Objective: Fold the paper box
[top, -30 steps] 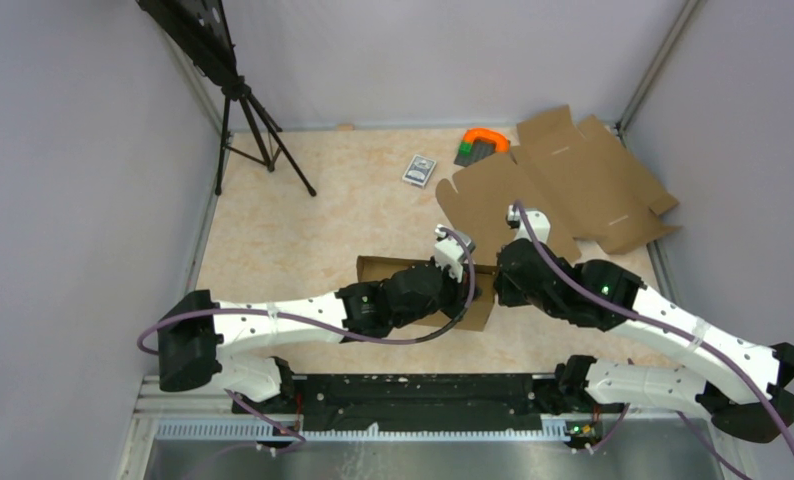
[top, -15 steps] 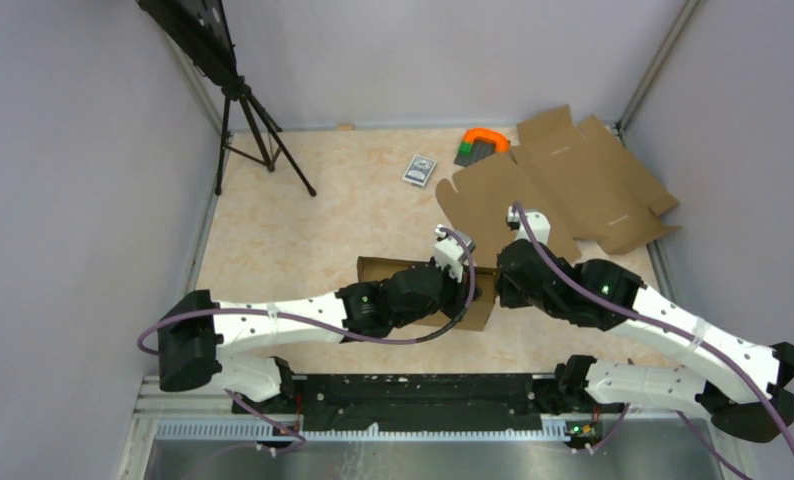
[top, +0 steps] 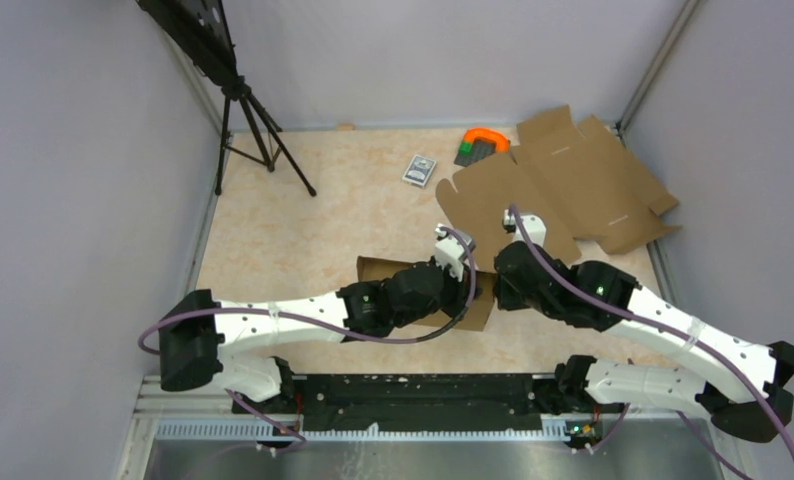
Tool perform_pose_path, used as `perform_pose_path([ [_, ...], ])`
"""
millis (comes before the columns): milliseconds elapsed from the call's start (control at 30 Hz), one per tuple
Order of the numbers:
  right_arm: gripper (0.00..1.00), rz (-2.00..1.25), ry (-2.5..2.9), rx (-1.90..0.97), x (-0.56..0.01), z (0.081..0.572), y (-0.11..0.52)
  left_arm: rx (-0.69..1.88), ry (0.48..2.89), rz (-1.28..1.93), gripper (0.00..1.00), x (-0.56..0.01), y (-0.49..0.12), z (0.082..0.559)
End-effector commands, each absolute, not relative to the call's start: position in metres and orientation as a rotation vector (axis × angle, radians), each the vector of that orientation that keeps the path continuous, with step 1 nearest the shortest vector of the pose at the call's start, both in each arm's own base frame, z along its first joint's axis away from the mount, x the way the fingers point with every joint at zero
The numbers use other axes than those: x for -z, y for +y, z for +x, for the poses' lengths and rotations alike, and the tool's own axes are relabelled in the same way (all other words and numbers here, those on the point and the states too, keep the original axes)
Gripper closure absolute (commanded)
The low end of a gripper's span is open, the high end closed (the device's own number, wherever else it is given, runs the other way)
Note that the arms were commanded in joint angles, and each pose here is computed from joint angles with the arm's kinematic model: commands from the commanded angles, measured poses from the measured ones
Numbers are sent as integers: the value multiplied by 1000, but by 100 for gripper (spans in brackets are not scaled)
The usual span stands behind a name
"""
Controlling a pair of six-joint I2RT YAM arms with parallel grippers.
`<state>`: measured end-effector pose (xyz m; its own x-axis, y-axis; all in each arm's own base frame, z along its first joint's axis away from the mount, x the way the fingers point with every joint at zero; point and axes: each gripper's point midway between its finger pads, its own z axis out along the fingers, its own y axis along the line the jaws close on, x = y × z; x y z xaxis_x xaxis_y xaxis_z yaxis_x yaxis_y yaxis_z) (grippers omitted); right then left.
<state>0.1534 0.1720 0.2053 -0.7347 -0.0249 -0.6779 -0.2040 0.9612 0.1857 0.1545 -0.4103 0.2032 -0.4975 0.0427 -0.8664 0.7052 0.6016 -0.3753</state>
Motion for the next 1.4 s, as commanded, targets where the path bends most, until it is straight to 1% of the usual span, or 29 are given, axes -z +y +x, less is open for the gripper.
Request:
perform_pose_path([
  [0,100,-179,2419,-386,-198,146,183,862,2028,665,100,-174,-404,148],
  [67,100,-175,2414,-393,-199,146,182,861,2029,665,100,-173,-404,148],
  [100,92,-176,2406,-400,-202,146,182,861,2029,665,100,-173,-404,148],
  [167,70,-181,2383,-410,-212,147,181,862,2030,667,100,-173,-405,148],
  [233,54,-176,2362,-416,-224,148,178,863,2030,668,100,-173,-405,148],
  [267,48,-176,2353,-426,-229,148,177,863,2030,668,100,-173,-405,148],
  [300,45,-180,2344,-439,-235,147,177,863,2029,666,100,-174,-406,148],
  [467,44,-239,2315,-516,-254,141,180,868,2027,668,100,-175,-407,148],
  [633,44,-250,2266,-479,-266,147,173,855,2050,678,99,-178,-402,145],
  [733,43,-269,2251,-461,-270,150,173,853,2061,676,84,-191,-398,143],
  [833,41,-281,2240,-450,-273,153,174,850,2076,675,76,-204,-390,140],
  [900,37,-283,2229,-453,-275,154,175,848,2088,673,71,-212,-381,137],
  [1000,18,-290,2218,-456,-275,155,176,855,2095,670,63,-227,-368,132],
  [1033,15,-292,2213,-458,-276,156,177,859,2099,672,61,-232,-364,129],
  [1133,13,-323,2192,-482,-279,158,185,857,2120,675,56,-246,-348,122],
  [1267,11,-381,2152,-522,-284,160,195,842,2121,631,56,-266,-314,117],
  [1367,11,-406,2139,-526,-286,161,200,792,2057,499,56,-291,-269,125],
])
